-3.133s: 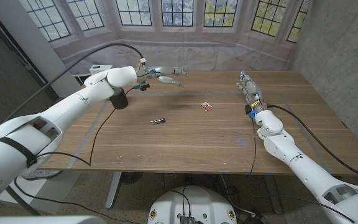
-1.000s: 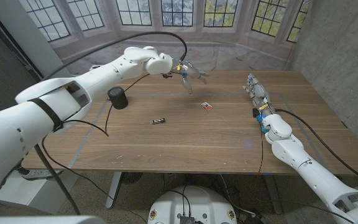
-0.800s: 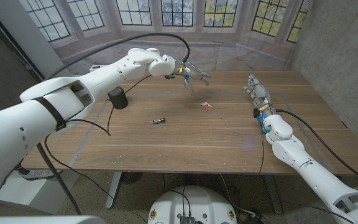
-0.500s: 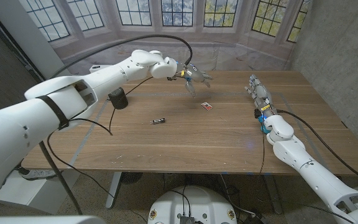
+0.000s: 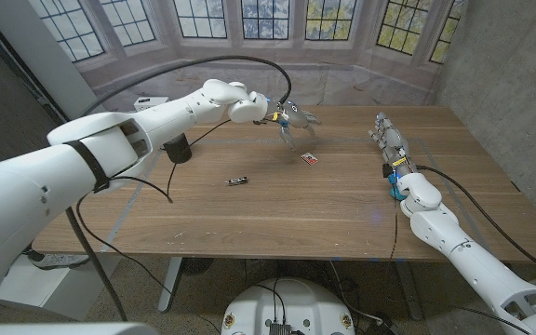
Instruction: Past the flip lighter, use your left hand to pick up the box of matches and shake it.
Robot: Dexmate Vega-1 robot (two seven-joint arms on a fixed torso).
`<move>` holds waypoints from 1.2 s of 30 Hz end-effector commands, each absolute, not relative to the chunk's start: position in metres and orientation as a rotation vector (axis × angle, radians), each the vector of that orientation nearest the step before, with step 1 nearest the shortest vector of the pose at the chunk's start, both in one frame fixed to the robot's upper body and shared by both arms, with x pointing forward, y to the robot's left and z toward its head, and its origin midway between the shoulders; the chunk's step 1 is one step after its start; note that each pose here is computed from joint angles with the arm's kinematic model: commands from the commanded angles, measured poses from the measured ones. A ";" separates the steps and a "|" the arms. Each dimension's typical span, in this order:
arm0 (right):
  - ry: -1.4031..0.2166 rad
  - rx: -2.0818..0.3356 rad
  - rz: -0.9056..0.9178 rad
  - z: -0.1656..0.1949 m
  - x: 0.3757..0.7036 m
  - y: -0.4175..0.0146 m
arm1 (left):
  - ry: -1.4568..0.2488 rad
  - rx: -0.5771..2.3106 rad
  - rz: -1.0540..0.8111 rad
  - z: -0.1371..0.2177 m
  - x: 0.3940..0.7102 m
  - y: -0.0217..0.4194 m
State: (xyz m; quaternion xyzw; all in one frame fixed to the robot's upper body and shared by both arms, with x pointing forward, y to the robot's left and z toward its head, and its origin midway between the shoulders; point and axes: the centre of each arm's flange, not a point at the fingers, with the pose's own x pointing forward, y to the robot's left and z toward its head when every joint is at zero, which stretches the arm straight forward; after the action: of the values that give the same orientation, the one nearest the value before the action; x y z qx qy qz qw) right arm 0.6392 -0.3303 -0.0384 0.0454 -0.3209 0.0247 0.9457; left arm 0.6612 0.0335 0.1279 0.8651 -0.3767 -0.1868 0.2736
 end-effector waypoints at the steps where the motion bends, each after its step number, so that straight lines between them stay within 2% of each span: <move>1: -0.650 0.101 0.044 -0.040 0.639 -0.333 | -1.030 2.332 -0.516 0.119 0.671 0.034; 36: -0.636 0.120 0.027 -0.047 0.647 -0.337 | -1.056 2.263 -0.538 0.097 0.682 0.024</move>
State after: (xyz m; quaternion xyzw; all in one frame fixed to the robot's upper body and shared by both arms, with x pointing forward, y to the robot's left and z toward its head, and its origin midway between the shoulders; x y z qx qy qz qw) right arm 0.6448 -0.3362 -0.0430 0.0535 -0.3135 0.0139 0.9480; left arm 0.6803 0.0273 0.1051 0.8513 -0.3926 -0.2004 0.2847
